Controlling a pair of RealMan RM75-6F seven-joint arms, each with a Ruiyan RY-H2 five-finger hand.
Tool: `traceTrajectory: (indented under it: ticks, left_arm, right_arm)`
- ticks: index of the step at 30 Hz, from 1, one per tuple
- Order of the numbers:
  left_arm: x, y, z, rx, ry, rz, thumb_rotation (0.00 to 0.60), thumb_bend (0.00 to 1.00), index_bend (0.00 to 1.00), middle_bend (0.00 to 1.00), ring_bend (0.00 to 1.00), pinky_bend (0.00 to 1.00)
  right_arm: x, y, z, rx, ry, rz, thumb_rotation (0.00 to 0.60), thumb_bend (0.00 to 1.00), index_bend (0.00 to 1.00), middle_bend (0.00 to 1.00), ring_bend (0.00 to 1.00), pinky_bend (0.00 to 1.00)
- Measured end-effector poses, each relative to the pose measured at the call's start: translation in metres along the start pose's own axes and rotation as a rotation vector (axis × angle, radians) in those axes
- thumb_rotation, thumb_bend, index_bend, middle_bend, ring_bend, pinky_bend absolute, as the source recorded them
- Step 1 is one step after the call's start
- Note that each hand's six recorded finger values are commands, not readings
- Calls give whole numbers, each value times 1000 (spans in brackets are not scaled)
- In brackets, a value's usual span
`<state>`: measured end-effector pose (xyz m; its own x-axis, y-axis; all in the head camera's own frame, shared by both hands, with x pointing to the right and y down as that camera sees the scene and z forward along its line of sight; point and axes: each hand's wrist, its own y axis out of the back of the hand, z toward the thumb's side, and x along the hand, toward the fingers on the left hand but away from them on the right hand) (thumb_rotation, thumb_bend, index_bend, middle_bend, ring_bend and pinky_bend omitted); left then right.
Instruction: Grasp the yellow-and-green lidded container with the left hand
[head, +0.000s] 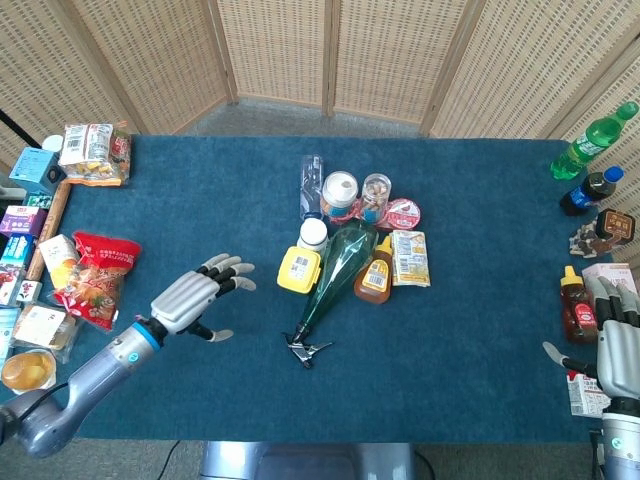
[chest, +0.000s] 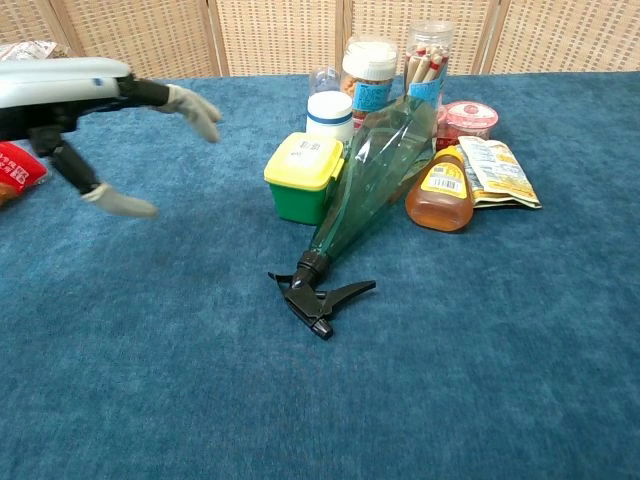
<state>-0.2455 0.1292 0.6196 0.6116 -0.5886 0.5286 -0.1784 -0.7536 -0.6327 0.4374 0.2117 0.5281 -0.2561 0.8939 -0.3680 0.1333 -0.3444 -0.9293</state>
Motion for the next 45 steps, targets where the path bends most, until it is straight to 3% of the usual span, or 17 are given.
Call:
traceTrajectory:
  ticks: [15,26,36,45]
  left_arm:
    - [48,-21,29,62,-36,-41,600,244,188,70,0,0]
    - [72,-40,41,171,-15,-79,600,245,165,82,0,0]
    - [66,-39,20,199,75,-88,600,245,146,84,0,0]
    - [32,-32,-23,162,191,-106,600,245,128,86,0,0]
  right_arm:
    - [6,6,-12,-23,-16,-22,514,0,0,85,0,101]
    - [10,10,-20,-52,-18,-45,514,0,0,86,0,102]
    - [11,9,-19,-72,-5,-49,514,0,0,86,0,101]
    - [11,13,-11,-89,21,-63,516,0,0,82,0,103]
